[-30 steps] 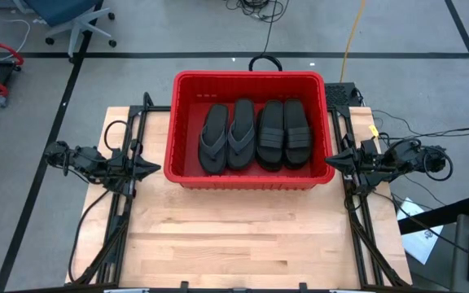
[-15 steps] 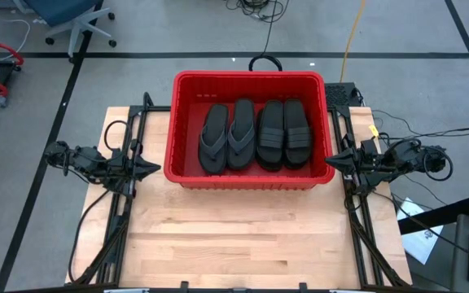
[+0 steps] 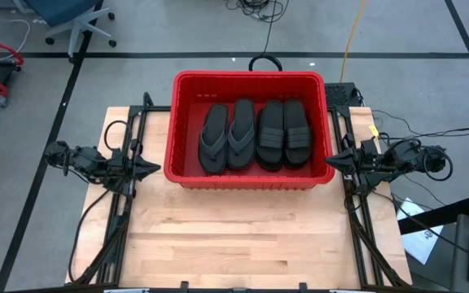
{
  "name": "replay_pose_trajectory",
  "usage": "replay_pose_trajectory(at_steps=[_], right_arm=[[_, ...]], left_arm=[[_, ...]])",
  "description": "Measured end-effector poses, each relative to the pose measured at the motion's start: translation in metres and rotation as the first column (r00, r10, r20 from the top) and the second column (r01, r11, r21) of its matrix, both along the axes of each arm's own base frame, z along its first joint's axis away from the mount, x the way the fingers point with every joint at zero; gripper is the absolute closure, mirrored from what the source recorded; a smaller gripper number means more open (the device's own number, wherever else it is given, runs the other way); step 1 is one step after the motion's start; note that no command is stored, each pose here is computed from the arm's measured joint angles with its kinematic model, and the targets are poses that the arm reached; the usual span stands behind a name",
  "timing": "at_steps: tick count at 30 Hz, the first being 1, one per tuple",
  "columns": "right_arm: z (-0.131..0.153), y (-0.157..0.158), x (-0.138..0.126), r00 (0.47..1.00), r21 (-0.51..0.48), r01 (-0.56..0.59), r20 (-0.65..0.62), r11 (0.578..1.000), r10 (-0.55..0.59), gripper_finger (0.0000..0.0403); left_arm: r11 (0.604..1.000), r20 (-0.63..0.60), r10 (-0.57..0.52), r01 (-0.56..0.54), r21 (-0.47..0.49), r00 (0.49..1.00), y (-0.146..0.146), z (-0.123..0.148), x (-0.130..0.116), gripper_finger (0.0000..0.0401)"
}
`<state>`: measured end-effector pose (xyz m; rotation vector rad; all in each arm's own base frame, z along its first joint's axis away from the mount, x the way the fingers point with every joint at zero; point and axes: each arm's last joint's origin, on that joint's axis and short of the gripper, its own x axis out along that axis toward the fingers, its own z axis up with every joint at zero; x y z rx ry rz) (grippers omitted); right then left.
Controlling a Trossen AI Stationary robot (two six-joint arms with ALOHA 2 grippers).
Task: Pick and place slides into bin
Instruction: Return to Home Position
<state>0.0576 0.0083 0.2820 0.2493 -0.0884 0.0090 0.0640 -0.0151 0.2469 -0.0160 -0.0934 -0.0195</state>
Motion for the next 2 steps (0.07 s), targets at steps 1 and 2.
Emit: replay_pose_trajectory(at_steps=[1,2], right_arm=[[0.0,0.0,0.0,1.0,0.0,0.0,0.0,1.0,0.0,0.0403],[0.0,0.0,0.0,1.0,0.0,0.0,0.0,1.0,0.0,0.0403]], left_arm=[[1.0,0.0,0.0,0.0,0.0,1.0,0.0,0.0,0.0,0.0382],[1.0,0.0,0.0,0.0,0.0,1.0,0.0,0.0,0.0,0.0382]])
